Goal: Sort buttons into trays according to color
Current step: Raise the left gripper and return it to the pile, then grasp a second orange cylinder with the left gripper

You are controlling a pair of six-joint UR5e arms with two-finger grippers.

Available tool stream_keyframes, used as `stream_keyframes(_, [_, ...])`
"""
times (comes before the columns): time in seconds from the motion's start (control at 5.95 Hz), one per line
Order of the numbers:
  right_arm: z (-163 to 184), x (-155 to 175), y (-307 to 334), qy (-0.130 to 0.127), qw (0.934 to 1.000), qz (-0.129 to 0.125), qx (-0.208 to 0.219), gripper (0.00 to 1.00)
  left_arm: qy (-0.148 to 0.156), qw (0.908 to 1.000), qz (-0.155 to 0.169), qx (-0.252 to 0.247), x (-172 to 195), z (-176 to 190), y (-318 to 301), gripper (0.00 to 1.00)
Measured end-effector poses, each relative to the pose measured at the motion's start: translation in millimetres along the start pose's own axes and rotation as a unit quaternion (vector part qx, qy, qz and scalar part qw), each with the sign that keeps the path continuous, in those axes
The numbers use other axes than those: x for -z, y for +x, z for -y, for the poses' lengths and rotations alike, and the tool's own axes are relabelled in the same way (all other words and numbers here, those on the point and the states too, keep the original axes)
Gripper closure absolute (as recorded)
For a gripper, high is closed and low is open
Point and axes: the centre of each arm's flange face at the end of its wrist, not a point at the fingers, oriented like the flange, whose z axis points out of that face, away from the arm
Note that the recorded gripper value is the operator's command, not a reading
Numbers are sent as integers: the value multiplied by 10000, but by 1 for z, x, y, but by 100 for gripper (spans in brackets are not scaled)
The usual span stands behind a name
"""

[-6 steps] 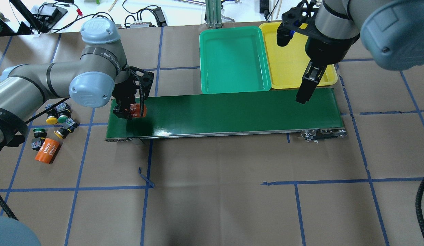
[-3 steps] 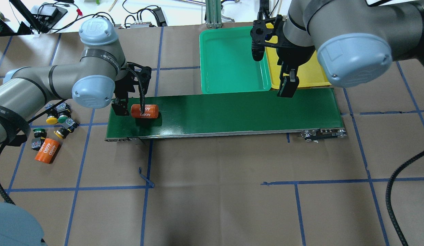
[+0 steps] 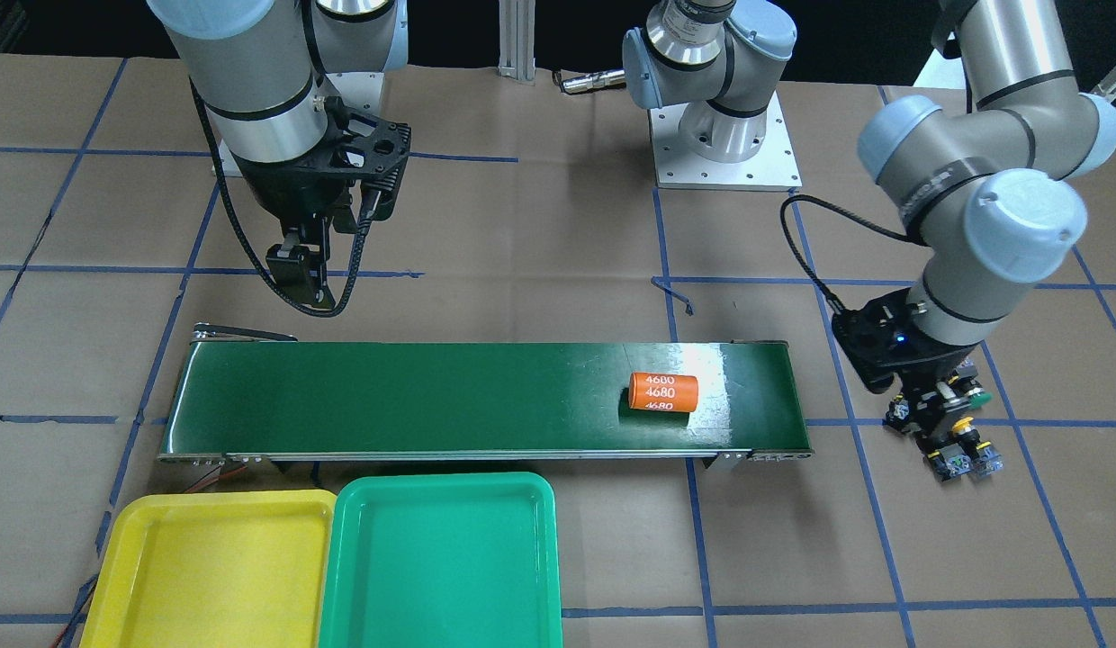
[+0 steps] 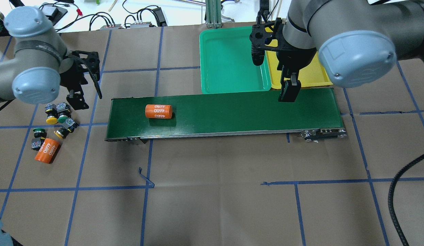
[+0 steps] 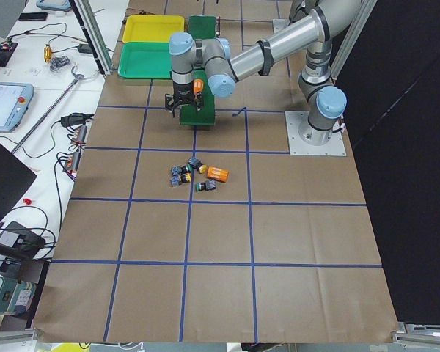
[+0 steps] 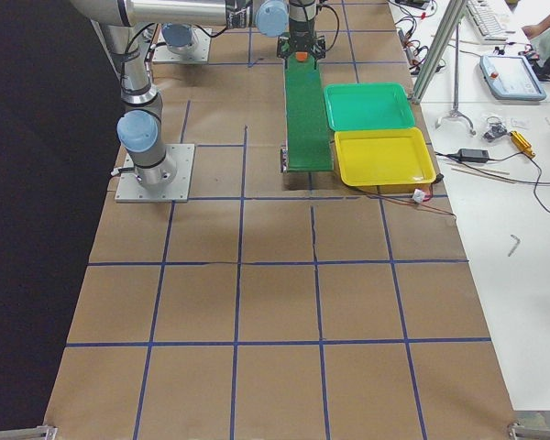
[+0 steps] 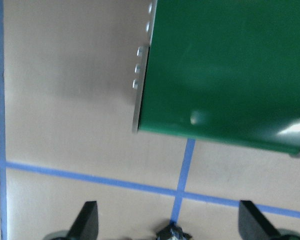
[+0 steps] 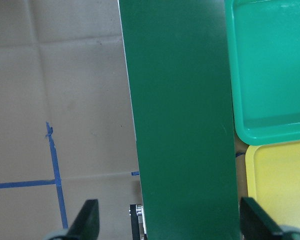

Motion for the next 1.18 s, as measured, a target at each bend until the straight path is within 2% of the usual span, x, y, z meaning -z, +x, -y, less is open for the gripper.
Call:
stream_keyframes(0.17, [0, 1, -3, -11, 9998, 56, 180, 0, -13, 9969, -61, 779, -9, -44, -1, 3])
stream_keyframes(0.34, [0, 3, -4, -11, 9995, 48, 297, 0, -41, 9869, -178, 1605, -26, -78, 6, 3])
stream_keyframes(0.5, [-1, 6, -7, -13, 9995, 24, 316, 0, -85, 9671, -344, 2520, -49, -108, 16, 3])
stream_keyframes(0.67, [-2, 7, -9, -18, 9995, 16, 314, 0, -143, 9403, -527, 3361, -73, -132, 27, 3])
stream_keyframes(0.84, [-2, 8, -11, -22, 9995, 22, 326, 0, -203, 9196, -675, 3865, -94, -145, 41, 3])
stream_keyframes(1.01, [-2, 8, -12, -25, 9994, 32, 347, 0, -261, 9067, -818, 4128, -117, -154, 53, 18])
stream_keyframes(1.18, [-2, 8, -12, -29, 9994, 42, 354, 0, -307, 8997, -936, 4253, -141, -158, 61, 49])
